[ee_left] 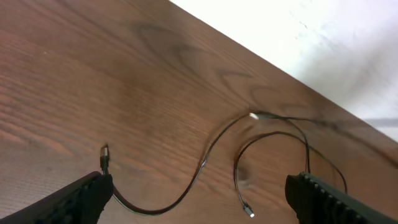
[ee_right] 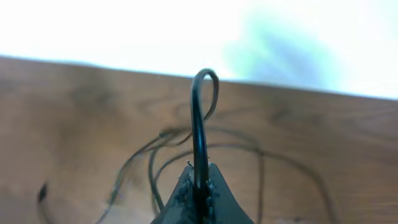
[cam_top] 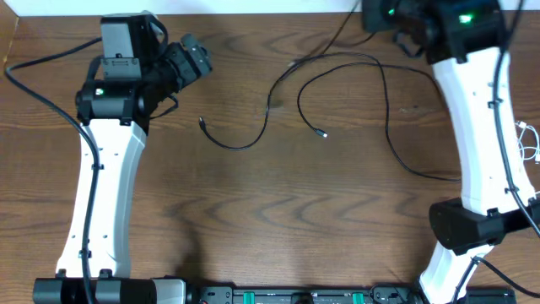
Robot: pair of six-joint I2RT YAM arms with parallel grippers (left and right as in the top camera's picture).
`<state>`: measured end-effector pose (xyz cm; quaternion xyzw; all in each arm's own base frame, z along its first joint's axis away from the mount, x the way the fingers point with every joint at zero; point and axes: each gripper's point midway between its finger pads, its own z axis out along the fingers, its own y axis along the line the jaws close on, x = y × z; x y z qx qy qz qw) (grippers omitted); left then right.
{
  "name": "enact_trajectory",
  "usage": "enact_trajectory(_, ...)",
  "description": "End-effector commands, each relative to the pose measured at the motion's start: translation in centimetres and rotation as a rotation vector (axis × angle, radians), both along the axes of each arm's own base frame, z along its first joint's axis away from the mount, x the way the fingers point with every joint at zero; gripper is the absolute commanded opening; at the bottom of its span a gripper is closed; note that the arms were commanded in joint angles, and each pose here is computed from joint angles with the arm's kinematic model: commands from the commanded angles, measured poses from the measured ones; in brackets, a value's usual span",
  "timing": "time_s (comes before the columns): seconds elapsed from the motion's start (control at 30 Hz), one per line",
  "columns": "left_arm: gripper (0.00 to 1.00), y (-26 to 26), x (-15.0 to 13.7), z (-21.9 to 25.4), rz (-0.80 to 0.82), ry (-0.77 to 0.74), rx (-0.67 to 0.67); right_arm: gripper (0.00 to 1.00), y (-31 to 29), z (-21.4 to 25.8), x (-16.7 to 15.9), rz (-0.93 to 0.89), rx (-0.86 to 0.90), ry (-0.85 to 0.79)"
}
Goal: Untangle cables
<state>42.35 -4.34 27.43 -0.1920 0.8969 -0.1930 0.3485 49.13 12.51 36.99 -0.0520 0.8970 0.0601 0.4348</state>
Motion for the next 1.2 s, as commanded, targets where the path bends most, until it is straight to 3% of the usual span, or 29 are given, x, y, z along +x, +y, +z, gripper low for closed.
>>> enact_trajectory(0.0,0.94,0.0,-0.1,0.4,-0.023,-0.017,0.042,0.01,-3.5,1.8,1.1,-0.111,-0.087,-0.075)
enact_trajectory(0.4,0.94,0.0,-0.1,0.4,-0.023,-0.014,0.042,0.01,-15.0,10.9,1.5,-0.511,-0.310,-0.364)
enact_trajectory(0.77,0.94,0.0,-0.1,0.3,-0.023,-0.012,0.042,0.01,-24.7,5.9,-1.2,-0.839,-0.235,-0.185)
enact_trajectory(1.17,0.94,0.0,-0.2,0.2,-0.023,-0.008,0.042,0.01,-32.2,7.5,-0.1,-1.055,-0.243,-0.336)
